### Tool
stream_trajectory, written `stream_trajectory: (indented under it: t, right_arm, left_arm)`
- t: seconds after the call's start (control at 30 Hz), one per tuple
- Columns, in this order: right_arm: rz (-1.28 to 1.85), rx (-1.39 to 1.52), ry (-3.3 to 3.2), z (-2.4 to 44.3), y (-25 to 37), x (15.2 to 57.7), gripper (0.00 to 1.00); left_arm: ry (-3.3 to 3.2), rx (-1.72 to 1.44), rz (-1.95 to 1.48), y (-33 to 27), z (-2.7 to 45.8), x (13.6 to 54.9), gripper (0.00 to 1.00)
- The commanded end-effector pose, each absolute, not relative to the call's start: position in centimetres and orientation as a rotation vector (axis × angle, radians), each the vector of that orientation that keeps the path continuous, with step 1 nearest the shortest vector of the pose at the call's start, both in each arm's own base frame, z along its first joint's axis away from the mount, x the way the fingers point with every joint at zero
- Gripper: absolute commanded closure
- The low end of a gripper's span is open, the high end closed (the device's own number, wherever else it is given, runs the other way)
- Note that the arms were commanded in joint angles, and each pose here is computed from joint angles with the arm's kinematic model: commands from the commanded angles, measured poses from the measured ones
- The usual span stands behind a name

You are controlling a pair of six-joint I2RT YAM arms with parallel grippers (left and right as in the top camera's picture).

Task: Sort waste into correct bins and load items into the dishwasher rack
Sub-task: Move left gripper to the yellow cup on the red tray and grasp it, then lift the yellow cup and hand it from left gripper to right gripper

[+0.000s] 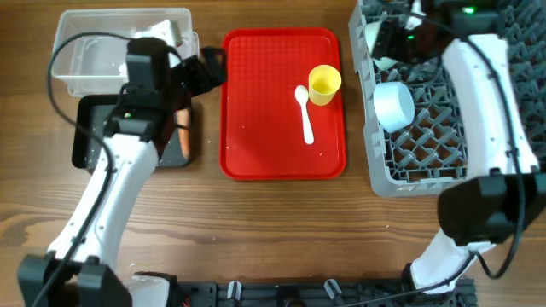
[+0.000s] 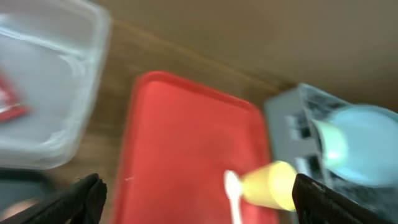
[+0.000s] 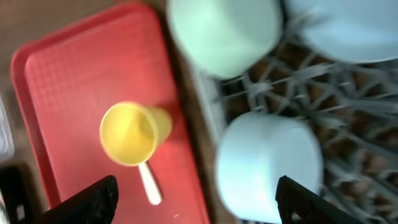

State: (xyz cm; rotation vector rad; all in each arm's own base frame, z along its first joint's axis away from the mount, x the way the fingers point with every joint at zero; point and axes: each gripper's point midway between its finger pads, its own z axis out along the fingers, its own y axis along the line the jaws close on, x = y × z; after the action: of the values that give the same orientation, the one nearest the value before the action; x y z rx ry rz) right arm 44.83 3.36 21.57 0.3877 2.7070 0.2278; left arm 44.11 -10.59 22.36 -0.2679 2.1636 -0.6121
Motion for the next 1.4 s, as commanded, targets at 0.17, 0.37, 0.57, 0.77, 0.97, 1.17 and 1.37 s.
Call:
stream_trajectory:
  t: [0.17,0.37,0.57,0.77,0.97,1.17,1.37]
  right_arm:
    - [0.239,0.406,2.582,26.6,0.6,43.4,0.17]
    - [0.236,0.411,2.606,26.3,0.7,42.8,0.19]
    - [0.233,0.413,2.614,26.2,0.6,42.7,0.19]
    - [0.234,0.413,2.616,26.2,0.7,42.6,0.19]
    - [0.227,0.412,2.628,26.1,0.6,42.4,0.19]
    - [0.228,0.411,2.627,26.1,0.6,42.4,0.19]
    - [0.383,0.266,2.607,26.8,2.9,43.0,0.18]
  left_arm:
    - [2.327,0.193,-0.655,-23.0,20.2,49.4,0.01]
    - [2.406,0.355,-0.524,-28.6,16.1,52.1,0.07]
    - [2.470,0.415,-0.485,-31.5,11.3,51.2,0.13]
    - [2.531,0.449,-0.434,-32.6,7.8,50.1,0.35]
    - [2.578,0.430,-0.364,-31.5,6.4,49.8,0.64]
    - [2.582,0.417,-0.370,-31.5,6.4,49.8,0.96]
    - [2.551,0.387,-0.667,-32.3,11.0,49.3,0.96]
